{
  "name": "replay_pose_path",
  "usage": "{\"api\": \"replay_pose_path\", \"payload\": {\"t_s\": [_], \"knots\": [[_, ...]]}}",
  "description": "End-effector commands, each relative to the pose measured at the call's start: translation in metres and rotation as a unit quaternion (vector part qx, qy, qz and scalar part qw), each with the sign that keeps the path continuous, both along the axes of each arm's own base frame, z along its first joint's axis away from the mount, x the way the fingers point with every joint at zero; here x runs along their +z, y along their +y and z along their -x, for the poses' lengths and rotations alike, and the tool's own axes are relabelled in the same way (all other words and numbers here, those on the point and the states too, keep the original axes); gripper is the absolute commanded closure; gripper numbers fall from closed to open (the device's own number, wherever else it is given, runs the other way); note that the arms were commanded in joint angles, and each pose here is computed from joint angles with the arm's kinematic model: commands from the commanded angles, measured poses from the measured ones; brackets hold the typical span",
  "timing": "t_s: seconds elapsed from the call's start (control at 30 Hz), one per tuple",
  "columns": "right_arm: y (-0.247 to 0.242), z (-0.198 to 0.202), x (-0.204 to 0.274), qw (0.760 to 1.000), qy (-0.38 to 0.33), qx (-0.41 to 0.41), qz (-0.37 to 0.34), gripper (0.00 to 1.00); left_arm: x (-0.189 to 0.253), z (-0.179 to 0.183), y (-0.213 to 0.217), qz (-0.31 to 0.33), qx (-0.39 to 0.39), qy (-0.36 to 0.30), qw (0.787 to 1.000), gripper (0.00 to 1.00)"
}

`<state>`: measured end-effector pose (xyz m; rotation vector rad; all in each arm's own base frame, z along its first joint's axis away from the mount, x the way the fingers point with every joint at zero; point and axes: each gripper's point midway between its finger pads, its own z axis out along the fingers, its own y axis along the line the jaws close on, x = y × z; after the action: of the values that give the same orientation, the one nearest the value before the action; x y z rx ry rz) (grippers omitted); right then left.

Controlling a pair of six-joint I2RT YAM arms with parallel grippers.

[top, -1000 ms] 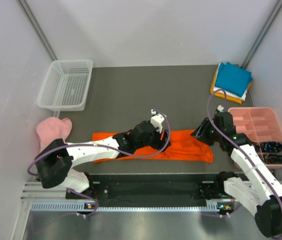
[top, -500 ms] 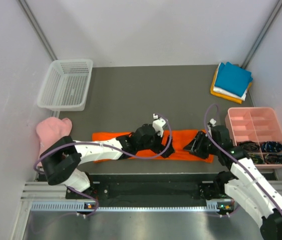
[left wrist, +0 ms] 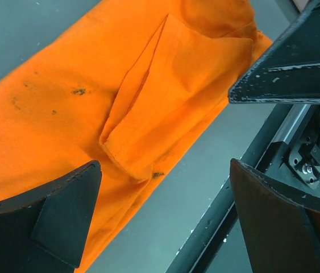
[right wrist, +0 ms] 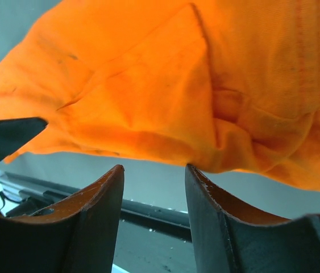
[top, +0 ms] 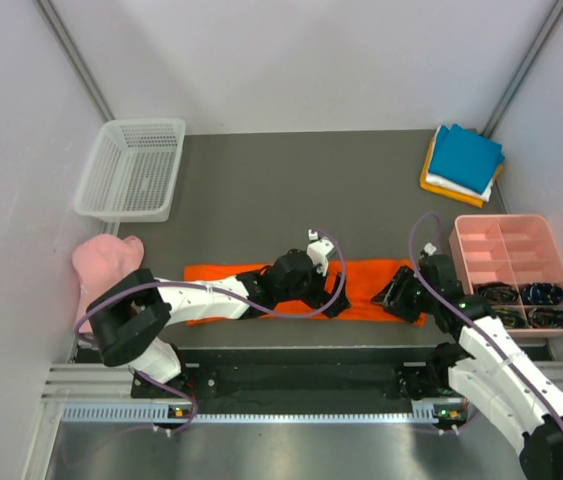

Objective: Fold and stack the t-shirts
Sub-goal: Fold the other side of the tshirt into a rectangle

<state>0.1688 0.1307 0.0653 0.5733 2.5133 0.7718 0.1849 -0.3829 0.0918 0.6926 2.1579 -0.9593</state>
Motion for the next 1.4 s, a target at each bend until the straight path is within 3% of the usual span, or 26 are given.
{"api": "replay_pose_path", "payload": {"t_s": [0.0,0.53,0.67,0.97,1.13,1.37], "knots": [[-0.004,-0.011,-0.005,1.0,-0.013,-0.018,0.018,0.53,0.016,-0.006,-0.011,0.024,-0.003,-0.019,1.0,0.01],[-0.038,0.006,-0.03,0.987,0.08,-0.094,0.101,0.53,0.007,-0.007,-0.006,0.008,0.004,-0.016,1.0,0.01],[-0.038,0.007,-0.03,0.987,0.083,-0.091,0.102,0.53,0.028,-0.011,-0.001,0.011,0.01,-0.04,0.999,0.01],[-0.032,0.014,0.017,0.994,0.046,-0.079,0.066,0.53,0.096,-0.016,0.003,0.046,0.008,-0.099,0.994,0.01],[-0.032,0.005,0.049,0.995,0.002,-0.081,0.057,0.52,0.091,-0.014,0.001,0.054,0.009,-0.088,0.995,0.01],[-0.013,-0.02,0.03,0.998,-0.034,-0.053,0.03,0.52,0.084,-0.013,0.0,0.056,0.01,-0.081,0.995,0.01]]}}
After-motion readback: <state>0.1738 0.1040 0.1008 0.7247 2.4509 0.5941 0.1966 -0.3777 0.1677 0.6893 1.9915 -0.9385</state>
